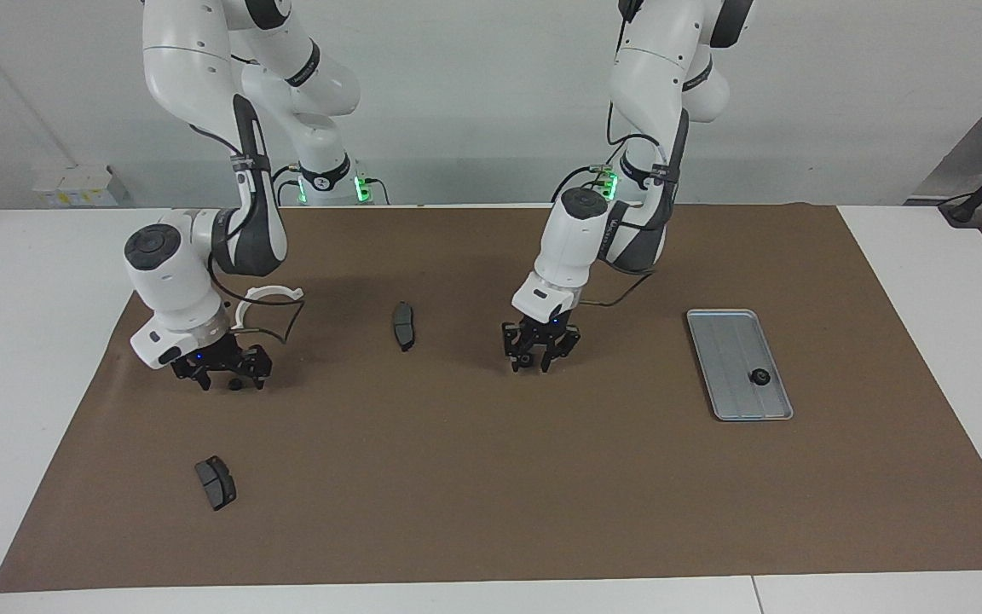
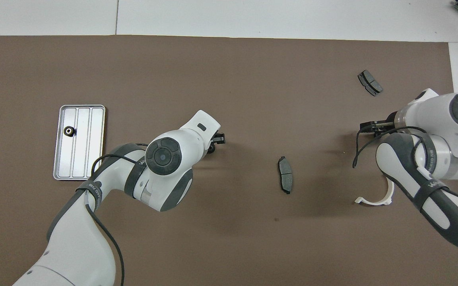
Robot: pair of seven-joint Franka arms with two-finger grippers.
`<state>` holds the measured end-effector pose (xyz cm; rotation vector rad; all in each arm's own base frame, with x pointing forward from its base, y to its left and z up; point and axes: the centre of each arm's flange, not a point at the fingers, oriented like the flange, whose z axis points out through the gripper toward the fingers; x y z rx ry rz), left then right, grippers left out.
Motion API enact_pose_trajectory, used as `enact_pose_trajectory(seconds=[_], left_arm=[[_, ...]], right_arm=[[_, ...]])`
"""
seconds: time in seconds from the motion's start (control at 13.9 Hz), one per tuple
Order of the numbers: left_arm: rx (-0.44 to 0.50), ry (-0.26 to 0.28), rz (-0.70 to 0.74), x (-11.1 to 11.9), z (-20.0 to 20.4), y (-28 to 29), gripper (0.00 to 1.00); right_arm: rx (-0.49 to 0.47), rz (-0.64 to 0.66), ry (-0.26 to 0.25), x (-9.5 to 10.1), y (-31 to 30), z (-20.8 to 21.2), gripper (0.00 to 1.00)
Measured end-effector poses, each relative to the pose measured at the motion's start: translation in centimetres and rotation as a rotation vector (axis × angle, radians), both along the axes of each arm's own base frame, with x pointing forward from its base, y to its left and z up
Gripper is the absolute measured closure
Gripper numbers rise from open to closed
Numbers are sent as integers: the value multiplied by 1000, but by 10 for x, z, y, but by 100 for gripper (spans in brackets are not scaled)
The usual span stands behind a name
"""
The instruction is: Pick bearing gear from pile to tray
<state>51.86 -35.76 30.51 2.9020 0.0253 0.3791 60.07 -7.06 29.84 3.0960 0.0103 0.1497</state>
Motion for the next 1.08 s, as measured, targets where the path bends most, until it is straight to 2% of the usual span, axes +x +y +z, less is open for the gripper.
enact_pose_trajectory(seconds=[0.07,0.14,0.22,0.29,0.43,0.65,0.94,1.08], left_arm=[[4,4,-7,-3,-3,-1,42],[10,11,-16,-7,-6,-3,42],[14,16,-21,-11,-9,-4,42],[16,19,-24,-13,-11,-5,42],[18,22,-31,-16,-12,-8,44],[22,26,-39,-18,-12,-10,45],[31,34,-48,-20,-12,-11,47],[42,43,-60,-21,-12,-11,50]], right_arm=[[5,-1,7,-1,-1,-4,4],[9,-2,12,-1,0,-7,13],[10,-1,14,-2,1,-8,13],[10,-1,16,-2,2,-9,19],[11,-1,17,-3,2,-10,47],[28,-18,13,-2,2,-8,77],[39,-6,-12,3,14,5,77],[58,-1,-24,8,41,21,77]])
